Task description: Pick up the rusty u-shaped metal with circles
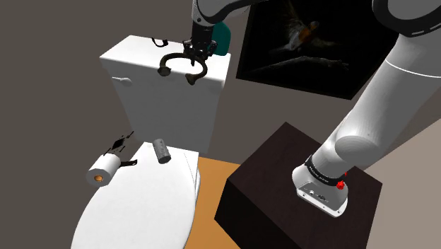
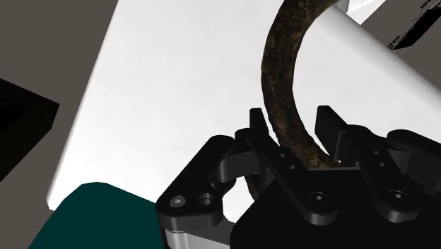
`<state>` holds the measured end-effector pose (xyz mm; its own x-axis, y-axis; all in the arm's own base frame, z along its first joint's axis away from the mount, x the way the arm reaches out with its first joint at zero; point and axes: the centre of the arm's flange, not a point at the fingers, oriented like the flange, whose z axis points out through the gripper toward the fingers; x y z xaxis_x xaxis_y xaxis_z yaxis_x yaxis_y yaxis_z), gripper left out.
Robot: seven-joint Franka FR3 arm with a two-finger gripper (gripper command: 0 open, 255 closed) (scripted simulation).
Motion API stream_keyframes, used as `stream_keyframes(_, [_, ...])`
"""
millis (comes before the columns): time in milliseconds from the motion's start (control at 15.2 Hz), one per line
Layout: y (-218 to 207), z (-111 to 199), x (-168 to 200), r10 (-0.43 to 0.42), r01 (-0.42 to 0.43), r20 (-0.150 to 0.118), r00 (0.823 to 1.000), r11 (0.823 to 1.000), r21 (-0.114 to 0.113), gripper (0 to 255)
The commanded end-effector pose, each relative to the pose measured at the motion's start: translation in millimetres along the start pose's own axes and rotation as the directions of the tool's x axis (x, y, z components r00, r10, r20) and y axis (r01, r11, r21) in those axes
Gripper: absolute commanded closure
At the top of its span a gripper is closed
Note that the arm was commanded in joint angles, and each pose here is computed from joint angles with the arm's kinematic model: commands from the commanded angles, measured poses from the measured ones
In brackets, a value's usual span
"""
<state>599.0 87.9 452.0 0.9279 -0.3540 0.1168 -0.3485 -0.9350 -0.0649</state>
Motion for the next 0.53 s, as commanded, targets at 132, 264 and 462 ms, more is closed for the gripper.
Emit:
stream_keyframes(132, [-0.1,1.5,-0.2,-0.001,0.001,0.002,1.0,1.0,-0.001,255])
stream_keyframes(264, [-0.4,1.9,0.4,-0.001,0.001,0.002,1.0,1.0,-0.001,255])
stream_keyframes(462, [-1.1,-3.5,-0.3,-0.001,0.001,0.002,1.0,1.0,-0.001,255])
